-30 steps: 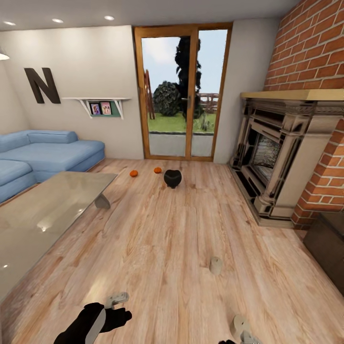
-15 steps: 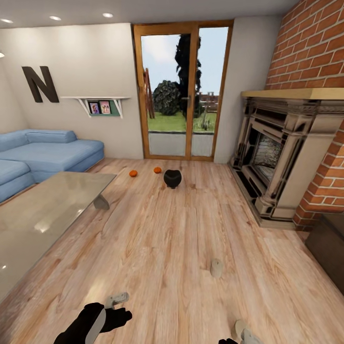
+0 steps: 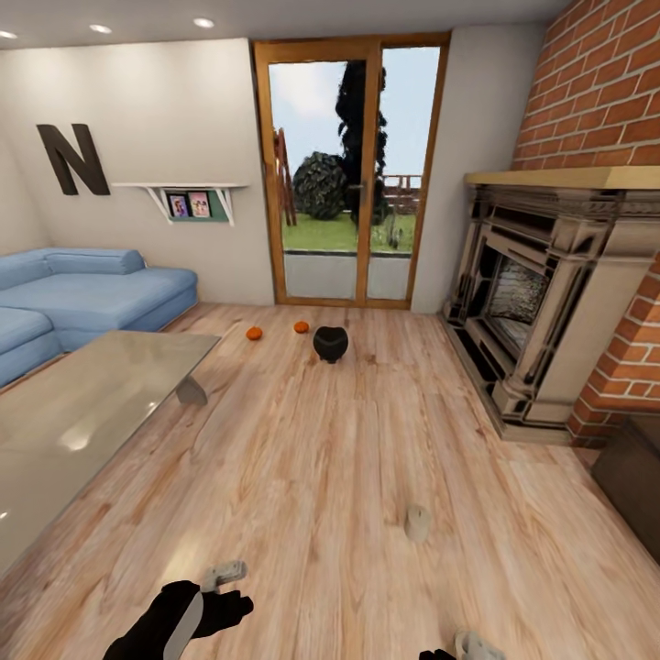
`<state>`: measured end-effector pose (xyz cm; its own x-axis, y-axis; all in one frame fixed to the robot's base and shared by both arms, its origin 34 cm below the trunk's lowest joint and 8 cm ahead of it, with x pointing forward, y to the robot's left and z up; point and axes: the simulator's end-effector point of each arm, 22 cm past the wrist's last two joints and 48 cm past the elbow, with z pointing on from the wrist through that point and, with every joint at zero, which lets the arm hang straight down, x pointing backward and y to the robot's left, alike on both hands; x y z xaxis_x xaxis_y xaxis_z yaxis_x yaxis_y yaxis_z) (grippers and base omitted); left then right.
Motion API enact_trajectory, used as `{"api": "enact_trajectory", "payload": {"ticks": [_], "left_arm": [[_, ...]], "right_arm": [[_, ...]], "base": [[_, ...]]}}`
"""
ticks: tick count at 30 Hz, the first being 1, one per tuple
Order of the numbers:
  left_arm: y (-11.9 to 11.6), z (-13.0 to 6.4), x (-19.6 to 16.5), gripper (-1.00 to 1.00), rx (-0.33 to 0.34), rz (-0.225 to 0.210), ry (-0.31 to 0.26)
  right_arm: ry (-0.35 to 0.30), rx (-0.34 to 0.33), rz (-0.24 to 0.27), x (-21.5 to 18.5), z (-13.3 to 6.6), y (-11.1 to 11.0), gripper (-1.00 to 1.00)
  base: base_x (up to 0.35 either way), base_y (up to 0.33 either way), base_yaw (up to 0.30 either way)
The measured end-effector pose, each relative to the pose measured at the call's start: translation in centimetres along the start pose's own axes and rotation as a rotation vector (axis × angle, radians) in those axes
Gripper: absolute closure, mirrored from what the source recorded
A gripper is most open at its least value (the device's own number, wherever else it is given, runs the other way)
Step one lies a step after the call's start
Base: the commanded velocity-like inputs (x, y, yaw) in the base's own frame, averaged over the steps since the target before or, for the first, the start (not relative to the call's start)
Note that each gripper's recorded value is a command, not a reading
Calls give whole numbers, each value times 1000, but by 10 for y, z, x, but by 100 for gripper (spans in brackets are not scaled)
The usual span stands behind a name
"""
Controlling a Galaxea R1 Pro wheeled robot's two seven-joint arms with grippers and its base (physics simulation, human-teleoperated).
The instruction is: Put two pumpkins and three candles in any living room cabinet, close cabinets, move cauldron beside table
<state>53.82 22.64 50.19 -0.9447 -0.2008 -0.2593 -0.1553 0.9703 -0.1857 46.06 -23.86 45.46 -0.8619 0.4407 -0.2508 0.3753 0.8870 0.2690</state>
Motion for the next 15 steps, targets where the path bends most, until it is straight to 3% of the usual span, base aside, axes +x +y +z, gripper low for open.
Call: {"api": "enact_trajectory", "payload": {"ticks": [6,15], "left_arm": [[1,0,0,-100,-3,0,0],[1,0,0,-100,-3,0,0]], "right_arm": [[0,1,0,0,0,0,-100],[0,0,0,0,0,0,-100]], "base": [[101,-228,0],[188,-176,0]]}}
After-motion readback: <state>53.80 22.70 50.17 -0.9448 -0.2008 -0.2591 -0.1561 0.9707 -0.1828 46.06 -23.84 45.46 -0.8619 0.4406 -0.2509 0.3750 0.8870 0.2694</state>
